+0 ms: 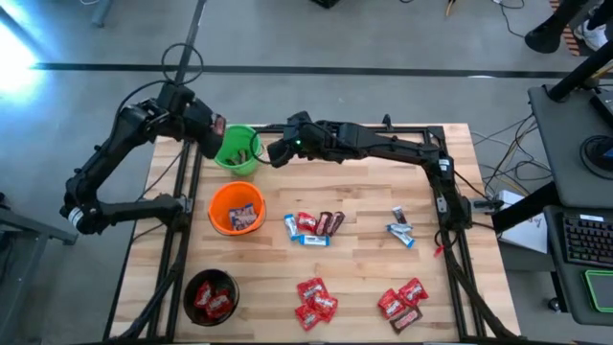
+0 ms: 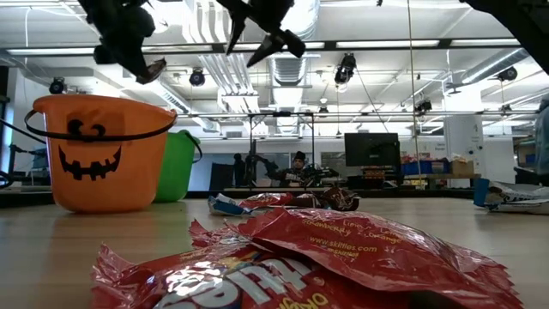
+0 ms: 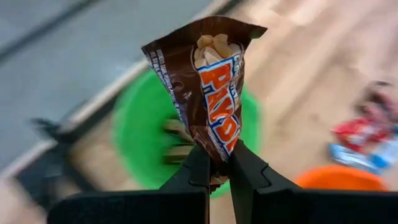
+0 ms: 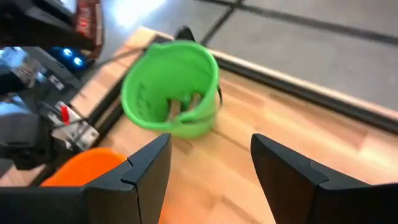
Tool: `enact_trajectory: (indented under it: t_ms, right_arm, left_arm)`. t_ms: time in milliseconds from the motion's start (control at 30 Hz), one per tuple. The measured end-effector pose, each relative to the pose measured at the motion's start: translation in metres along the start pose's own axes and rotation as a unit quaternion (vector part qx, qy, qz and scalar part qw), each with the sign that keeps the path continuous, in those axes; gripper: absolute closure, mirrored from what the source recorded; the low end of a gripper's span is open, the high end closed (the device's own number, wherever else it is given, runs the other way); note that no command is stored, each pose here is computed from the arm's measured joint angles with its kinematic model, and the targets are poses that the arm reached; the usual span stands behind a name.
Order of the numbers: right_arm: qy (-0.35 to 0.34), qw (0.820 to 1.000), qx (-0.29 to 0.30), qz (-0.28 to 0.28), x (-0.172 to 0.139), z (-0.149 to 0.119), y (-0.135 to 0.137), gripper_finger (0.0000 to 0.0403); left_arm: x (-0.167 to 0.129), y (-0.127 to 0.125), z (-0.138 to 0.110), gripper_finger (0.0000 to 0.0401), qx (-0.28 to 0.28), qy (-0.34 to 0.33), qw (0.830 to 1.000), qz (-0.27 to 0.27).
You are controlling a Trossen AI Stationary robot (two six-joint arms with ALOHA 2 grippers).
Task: Organize candy in baskets
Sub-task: Put the brown chocolate into the green bucket
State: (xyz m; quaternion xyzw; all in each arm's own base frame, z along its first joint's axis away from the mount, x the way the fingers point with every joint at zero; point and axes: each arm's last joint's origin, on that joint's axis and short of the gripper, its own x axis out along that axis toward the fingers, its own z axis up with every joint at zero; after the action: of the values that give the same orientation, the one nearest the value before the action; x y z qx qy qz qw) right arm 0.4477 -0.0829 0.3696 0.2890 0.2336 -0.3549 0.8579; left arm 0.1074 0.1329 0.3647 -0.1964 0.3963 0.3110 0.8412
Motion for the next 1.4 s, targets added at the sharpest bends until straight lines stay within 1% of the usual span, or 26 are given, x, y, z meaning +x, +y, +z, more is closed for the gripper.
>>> enact_trajectory:
  t_ms: [67,133,233,300,367,467,600,733,933,1000,1067,1167,1233,1300,1400]
  right_arm:
    - [0.012,1.000,0.003,-0.011,0.000,-0.002,-0.003,0.0188]
    - [0.025,0.999,0.004,-0.021,0.001,-0.003,-0.007,0.0188]
    - [0.040,0.999,-0.003,-0.036,0.001,-0.004,-0.011,0.0188]
    - [0.047,0.998,-0.013,-0.044,0.001,-0.005,-0.013,0.0188]
    - [0.051,0.997,-0.022,-0.048,0.002,-0.005,-0.015,0.0188]
    - [0.056,0.997,-0.034,-0.051,0.002,-0.006,-0.016,0.0188]
    - [0.067,0.995,-0.046,-0.060,0.001,-0.008,-0.018,0.0188]
    - [0.082,0.993,-0.053,-0.071,0.000,-0.011,-0.020,0.0188]
    - [0.105,0.988,-0.064,-0.090,-0.001,-0.015,-0.025,0.0188]
    - [0.117,0.986,-0.069,-0.098,-0.002,-0.017,-0.027,0.0188]
    - [0.142,0.981,-0.078,-0.111,-0.004,-0.020,-0.030,0.0188]
    - [0.205,0.964,-0.092,-0.140,-0.009,-0.028,-0.040,0.0188]
    - [0.246,0.951,-0.088,-0.165,-0.012,-0.035,-0.047,0.0188]
    - [0.274,0.940,-0.062,-0.193,-0.013,-0.041,-0.052,0.0188]
    - [0.288,0.933,-0.003,-0.214,-0.011,-0.047,-0.054,0.0188]
  left_arm:
    - [0.005,-0.001,-0.003,0.0401,-0.013,0.007,0.999,-0.032]
    - [0.010,-0.001,-0.006,0.0401,-0.030,0.019,0.999,-0.036]
    - [0.016,0.001,-0.010,0.0401,-0.041,0.029,0.998,-0.028]
    - [0.019,0.002,-0.010,0.0401,-0.039,0.030,0.999,-0.009]
    - [0.022,0.003,-0.008,0.0401,-0.036,0.015,0.999,0.002]
    - [0.027,0.005,-0.003,0.0393,-0.034,-0.005,0.999,0.005]
    - [0.037,0.007,0.001,0.0360,-0.043,0.007,0.999,0.004]
    - [0.049,0.009,0.004,0.0310,-0.049,0.030,0.998,0.011]
    - [0.056,0.012,0.008,0.0244,-0.046,0.048,0.998,0.018]
    - [0.054,0.011,0.009,0.0231,-0.043,0.058,0.997,0.015]
    - [0.047,0.009,0.011,0.0225,-0.040,0.061,0.997,-0.010]
    - [0.029,0.002,0.018,0.0226,-0.034,0.041,0.995,-0.084]
    - [0.014,-0.002,0.023,0.0230,-0.030,0.015,0.992,-0.121]
    - [0.000,-0.005,0.026,0.0236,-0.035,-0.008,0.991,-0.131]
    - [-0.017,-0.008,0.027,0.0243,-0.035,-0.036,0.990,-0.128]
